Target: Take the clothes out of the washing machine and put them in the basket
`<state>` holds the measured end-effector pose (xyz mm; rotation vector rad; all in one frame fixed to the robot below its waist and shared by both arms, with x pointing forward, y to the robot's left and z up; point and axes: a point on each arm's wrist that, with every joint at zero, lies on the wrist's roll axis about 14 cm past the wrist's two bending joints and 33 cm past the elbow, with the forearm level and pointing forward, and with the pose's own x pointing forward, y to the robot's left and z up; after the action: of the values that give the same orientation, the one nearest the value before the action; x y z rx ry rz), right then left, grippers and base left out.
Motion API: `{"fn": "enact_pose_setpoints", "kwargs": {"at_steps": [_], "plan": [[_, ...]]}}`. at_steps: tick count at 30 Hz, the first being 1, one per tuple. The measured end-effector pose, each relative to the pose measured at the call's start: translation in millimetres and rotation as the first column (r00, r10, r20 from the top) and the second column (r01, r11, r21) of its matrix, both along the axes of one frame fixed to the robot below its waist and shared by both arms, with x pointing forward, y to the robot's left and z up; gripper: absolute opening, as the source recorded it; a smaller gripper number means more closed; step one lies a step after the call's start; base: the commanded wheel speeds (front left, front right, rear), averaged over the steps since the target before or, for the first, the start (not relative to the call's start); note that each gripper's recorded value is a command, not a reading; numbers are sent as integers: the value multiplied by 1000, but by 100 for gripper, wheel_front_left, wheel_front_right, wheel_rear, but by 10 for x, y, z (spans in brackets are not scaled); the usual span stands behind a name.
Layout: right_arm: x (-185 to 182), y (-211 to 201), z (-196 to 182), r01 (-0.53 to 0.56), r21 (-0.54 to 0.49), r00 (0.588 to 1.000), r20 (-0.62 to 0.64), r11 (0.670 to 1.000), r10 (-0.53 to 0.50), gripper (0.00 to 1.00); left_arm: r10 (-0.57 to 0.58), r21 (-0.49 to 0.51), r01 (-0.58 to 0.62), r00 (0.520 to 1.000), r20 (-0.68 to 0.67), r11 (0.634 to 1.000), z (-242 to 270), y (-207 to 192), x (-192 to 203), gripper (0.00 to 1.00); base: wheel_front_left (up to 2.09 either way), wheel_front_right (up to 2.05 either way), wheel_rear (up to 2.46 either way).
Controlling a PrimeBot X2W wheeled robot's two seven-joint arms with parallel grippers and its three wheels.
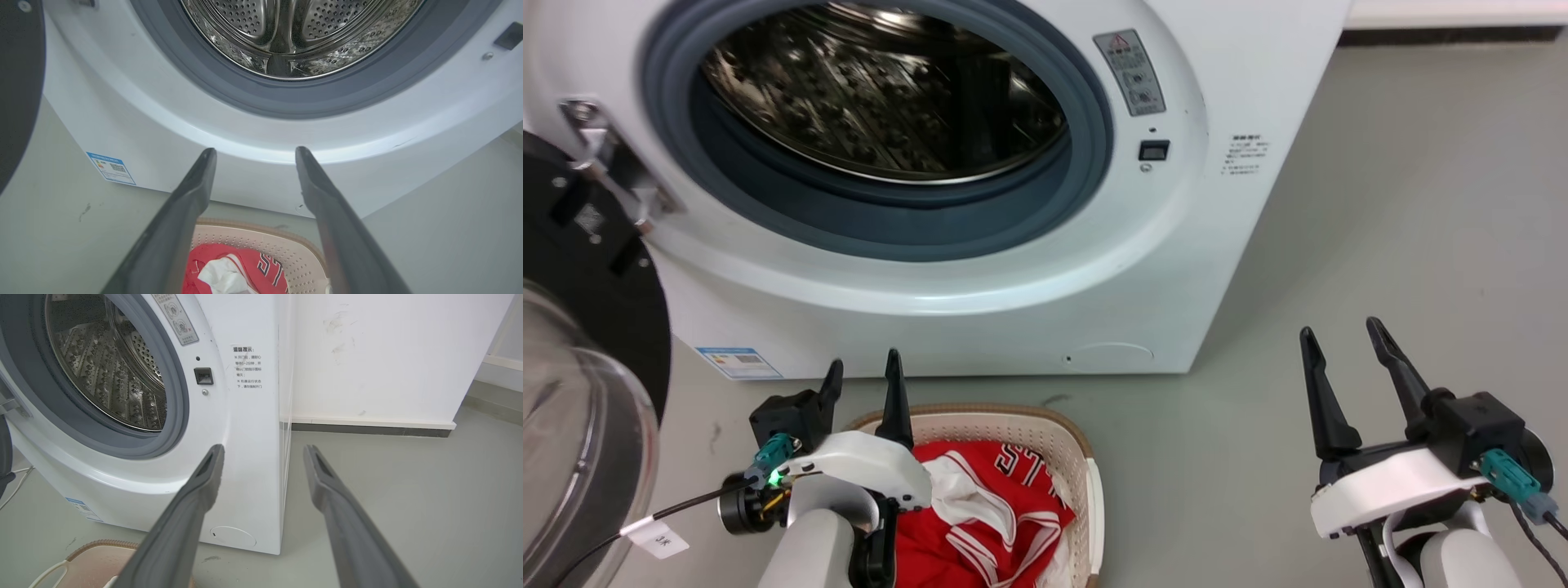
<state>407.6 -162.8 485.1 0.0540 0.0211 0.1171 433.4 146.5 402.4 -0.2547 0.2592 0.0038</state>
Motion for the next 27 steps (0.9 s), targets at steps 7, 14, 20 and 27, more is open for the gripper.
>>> {"fn": "enact_pose_setpoints", "kwargs": {"at_steps": [7, 14, 20, 27], "plan": [[-105, 79, 224, -22, 3, 998, 50, 1000, 22, 100, -5, 87, -19, 962, 273, 996, 879, 72, -15, 100, 0, 0, 0], [-229, 46, 352, -13, 2, 996, 85, 1000, 12, 100, -60, 189, -19, 913, 403, 982, 1320, 78, -161, 100, 0, 0, 0], [-360, 52, 387, -14, 5, 995, 95, 1000, 14, 100, -73, 216, -20, 908, 412, 976, 1353, 105, -319, 100, 0, 0, 0], [-419, 101, 405, -29, 9, 995, 95, 1000, 28, 100, -69, 223, -23, 916, 395, 975, 1287, 139, -442, 100, 0, 0, 0]]}}
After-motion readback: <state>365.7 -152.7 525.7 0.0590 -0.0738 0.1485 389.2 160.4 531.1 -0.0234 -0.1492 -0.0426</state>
